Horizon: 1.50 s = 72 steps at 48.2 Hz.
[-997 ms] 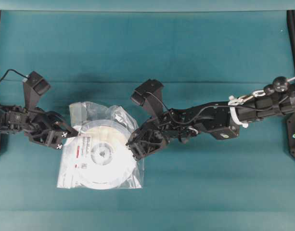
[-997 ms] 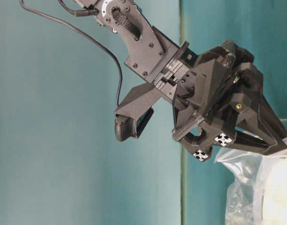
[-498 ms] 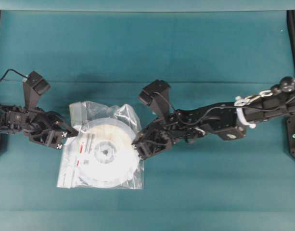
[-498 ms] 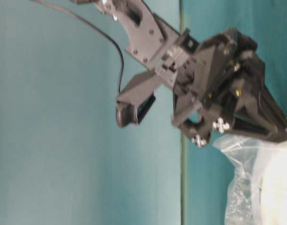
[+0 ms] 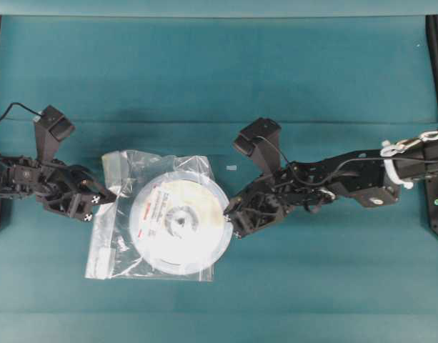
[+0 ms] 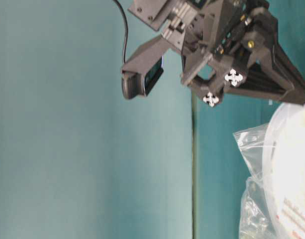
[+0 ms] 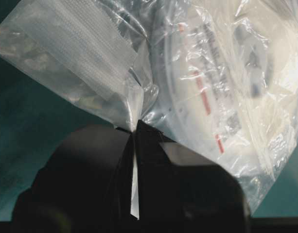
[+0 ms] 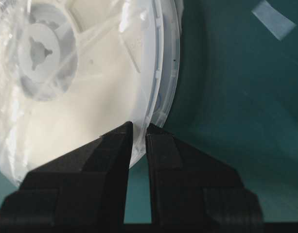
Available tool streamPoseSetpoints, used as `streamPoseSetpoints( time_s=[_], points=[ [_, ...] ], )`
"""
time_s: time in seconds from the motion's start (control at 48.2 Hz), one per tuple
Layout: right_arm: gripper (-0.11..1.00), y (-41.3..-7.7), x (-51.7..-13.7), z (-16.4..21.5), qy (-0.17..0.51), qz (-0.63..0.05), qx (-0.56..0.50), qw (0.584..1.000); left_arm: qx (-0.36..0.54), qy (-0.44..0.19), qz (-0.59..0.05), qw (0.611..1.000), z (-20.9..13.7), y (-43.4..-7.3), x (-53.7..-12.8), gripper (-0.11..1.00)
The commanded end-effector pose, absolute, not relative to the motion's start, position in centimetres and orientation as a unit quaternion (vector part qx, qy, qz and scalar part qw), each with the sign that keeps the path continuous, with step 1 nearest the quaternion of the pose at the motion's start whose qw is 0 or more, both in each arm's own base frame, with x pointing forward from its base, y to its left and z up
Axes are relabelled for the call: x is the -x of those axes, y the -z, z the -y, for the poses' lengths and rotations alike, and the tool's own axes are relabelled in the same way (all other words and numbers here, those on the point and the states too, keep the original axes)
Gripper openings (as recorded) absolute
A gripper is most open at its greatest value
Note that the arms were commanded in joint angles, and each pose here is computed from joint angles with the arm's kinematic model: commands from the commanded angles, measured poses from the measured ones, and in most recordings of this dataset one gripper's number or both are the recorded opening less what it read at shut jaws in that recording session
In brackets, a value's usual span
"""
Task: Take out the reel from the clear zip bag.
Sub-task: 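Pull the reel rightward out of the bag while left gripper holds bag, then set the white reel on the table and open the right gripper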
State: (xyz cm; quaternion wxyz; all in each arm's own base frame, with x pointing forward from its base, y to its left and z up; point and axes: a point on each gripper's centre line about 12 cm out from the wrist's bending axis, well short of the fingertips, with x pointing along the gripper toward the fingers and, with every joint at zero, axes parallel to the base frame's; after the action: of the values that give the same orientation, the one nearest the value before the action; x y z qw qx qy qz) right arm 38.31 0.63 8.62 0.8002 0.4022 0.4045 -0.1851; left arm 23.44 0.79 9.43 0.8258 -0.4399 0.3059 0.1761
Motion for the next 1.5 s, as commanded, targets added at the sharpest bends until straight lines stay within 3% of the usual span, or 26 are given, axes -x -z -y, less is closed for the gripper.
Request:
streamPoseSetpoints(
  time_s=[0.0, 1.08, 1.474],
  points=[
    [0.12, -9.2, -37.9, -0.4, 0.188, -0.398, -0.411, 0.798, 0.440, -0.171, -0.297, 0.830, -0.8, -9.8, -23.9, 0.01],
    [0.08, -10.4, -27.4, 0.7, 0.219, -0.411, -0.436, 0.770, 0.441, -0.172, -0.297, 0.829, -0.8, -9.8, -23.9, 0.01],
    [0.04, -11.3, -25.9, 0.6, 0.213, -0.405, -0.439, 0.773, 0.441, -0.171, -0.297, 0.830, -0.8, -9.8, -23.9, 0.01]
  ],
)
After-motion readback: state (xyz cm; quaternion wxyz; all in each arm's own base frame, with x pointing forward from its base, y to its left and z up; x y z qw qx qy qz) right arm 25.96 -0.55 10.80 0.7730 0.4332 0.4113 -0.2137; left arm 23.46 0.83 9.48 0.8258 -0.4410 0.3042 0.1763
